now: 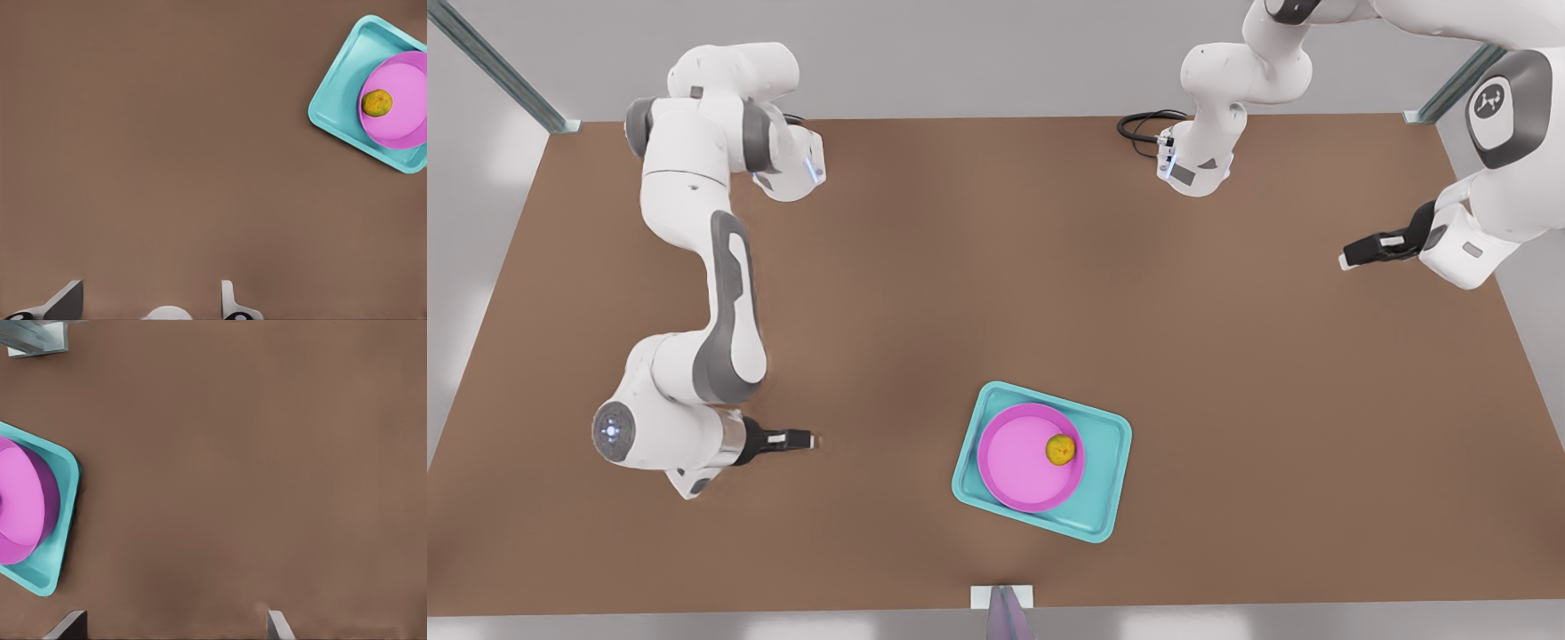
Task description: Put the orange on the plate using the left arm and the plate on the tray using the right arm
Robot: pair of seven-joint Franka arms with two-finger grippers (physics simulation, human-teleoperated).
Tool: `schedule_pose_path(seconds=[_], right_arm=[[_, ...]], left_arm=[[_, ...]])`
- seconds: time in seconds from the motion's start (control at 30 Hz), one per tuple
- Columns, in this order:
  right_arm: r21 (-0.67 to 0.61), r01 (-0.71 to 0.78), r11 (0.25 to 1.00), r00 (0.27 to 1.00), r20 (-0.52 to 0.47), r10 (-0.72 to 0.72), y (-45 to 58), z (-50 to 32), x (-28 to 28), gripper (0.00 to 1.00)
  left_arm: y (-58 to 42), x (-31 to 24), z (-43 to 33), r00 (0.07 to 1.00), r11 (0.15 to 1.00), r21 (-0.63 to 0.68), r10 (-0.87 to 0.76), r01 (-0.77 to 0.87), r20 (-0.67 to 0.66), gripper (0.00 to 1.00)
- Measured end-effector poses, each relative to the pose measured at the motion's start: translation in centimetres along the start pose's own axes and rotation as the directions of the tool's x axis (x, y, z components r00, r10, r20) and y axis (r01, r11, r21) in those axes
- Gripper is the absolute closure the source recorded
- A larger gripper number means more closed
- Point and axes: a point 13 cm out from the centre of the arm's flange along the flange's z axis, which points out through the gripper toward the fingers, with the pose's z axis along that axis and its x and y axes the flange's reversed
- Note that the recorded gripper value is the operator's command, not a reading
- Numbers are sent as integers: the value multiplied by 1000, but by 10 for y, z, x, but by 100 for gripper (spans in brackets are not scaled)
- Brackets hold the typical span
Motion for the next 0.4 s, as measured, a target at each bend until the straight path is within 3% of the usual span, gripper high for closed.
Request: schedule_pose_path(seconds=[0.13,0.2,0.3,0.4], right_arm=[[202,17,979,1000,-11,-15,-50,-146,73,0],[228,58,972,998,-39,-51,-46,-192,117,0],[236,115,965,990,-113,-90,-51,-211,181,0],[260,124,958,986,-139,-89,-67,-214,205,0]], left_arm=[[2,2,3,1000,1000,1,-3,3,-21,0],[0,2,4,1000,1000,-2,2,-2,-25,0],[-3,4,7,999,1000,-4,8,-8,-37,0],[-7,6,43,994,1000,-9,15,-16,-112,0]])
